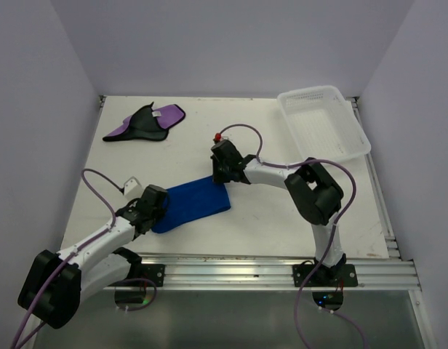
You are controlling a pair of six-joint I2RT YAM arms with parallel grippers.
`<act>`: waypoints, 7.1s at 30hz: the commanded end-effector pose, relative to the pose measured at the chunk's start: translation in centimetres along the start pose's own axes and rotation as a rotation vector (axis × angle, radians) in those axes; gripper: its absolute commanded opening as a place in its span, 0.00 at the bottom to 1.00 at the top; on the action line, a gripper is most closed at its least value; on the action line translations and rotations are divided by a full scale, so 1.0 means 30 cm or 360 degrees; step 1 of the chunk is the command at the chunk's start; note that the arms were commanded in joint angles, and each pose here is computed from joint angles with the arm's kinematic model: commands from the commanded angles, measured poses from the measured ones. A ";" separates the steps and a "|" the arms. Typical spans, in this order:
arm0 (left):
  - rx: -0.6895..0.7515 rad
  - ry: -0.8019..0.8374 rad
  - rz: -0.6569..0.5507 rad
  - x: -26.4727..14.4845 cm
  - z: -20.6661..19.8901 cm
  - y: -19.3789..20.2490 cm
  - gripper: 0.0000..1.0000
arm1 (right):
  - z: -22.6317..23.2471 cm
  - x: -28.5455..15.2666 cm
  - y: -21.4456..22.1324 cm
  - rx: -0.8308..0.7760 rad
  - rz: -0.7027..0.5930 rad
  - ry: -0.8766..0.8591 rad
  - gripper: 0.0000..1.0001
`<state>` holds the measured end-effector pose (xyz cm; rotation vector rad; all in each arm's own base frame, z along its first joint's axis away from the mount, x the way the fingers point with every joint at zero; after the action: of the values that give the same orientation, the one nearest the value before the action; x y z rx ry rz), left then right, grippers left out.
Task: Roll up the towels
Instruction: Fold the towel, then roll the towel
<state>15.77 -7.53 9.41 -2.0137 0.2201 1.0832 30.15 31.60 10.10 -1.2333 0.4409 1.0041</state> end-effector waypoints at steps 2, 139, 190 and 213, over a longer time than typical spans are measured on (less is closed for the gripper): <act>0.0129 -0.0144 -0.0006 0.009 0.064 0.018 0.00 | -0.025 -0.052 -0.054 -0.0045 -0.0083 0.0002 0.18; 0.0356 0.0456 -0.0120 -0.211 -0.076 -0.154 0.21 | -0.429 -0.461 0.420 0.1023 -0.0408 0.0601 0.42; 0.0799 0.1423 0.0287 -0.277 -0.679 0.331 0.23 | -0.402 -0.501 0.456 0.0797 -0.0194 0.0330 0.43; 0.0902 0.1273 0.0400 -0.169 -0.621 0.464 0.20 | -0.410 -0.498 0.507 0.0801 -0.0085 0.0320 0.41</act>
<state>17.06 -30.70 10.40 -1.7453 1.1028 0.2636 13.54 14.90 9.74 -0.8675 0.6984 0.6372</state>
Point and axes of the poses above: each gripper's point midway between its finger pads, its own x axis out along the fingers, its own z axis along the line the jaws close on, y = z × x, the point moved 10 cm from there along -x, back along the fingers
